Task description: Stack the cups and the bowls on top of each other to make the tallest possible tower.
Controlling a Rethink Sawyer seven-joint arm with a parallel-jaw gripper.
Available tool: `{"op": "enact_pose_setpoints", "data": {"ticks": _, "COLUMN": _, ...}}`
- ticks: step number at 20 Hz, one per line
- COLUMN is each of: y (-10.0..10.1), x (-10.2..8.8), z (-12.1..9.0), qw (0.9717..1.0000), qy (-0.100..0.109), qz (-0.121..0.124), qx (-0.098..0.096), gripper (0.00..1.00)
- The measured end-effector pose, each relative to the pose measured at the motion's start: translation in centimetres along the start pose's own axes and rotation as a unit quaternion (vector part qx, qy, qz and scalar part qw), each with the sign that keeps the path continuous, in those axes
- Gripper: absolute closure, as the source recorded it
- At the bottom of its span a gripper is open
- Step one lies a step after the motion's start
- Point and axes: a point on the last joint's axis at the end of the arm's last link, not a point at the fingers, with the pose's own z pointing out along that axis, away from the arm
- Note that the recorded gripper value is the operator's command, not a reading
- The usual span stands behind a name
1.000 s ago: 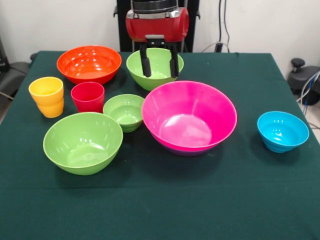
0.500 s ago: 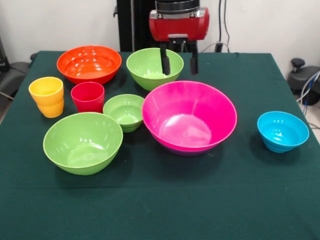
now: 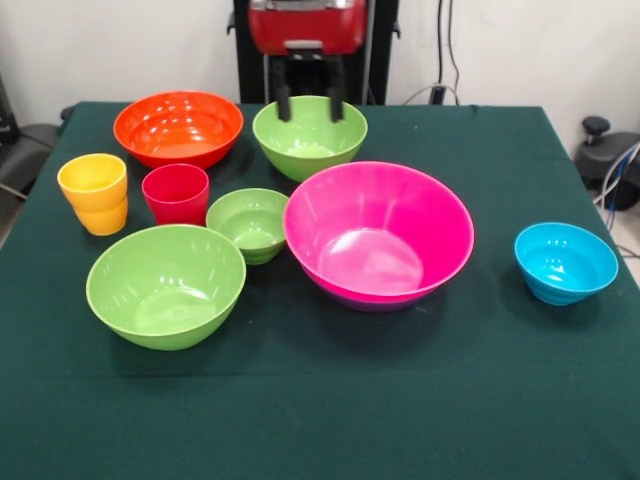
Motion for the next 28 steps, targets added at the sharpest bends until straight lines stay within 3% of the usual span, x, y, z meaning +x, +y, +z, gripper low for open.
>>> {"op": "enact_pose_setpoints", "data": {"ticks": 3, "y": -3.1, "x": 0.8, "z": -0.5, "qw": 0.9999, "qy": 0.002, "qz": 0.014, "qx": 0.005, "gripper": 0.00}}
{"op": "enact_pose_setpoints", "data": {"ticks": 7, "y": -5.1, "x": 1.6, "z": -0.5, "qw": 0.9998, "qy": 0.003, "qz": 0.016, "qx": 0.010, "gripper": 0.00}}
{"op": "enact_pose_setpoints", "data": {"ticks": 9, "y": -5.6, "x": 2.0, "z": -0.2, "qw": 0.9999, "qy": 0.000, "qz": 0.004, "qx": 0.012, "gripper": 0.00}}
{"op": "enact_pose_setpoints", "data": {"ticks": 18, "y": -5.7, "x": 3.6, "z": 1.7, "qw": 0.9994, "qy": -0.008, "qz": -0.033, "qx": 0.003, "gripper": 0.00}}
{"op": "enact_pose_setpoints", "data": {"ticks": 28, "y": -5.6, "x": 5.0, "z": 3.1, "qw": 0.9987, "qy": 0.001, "qz": -0.050, "qx": -0.006, "gripper": 0.00}}
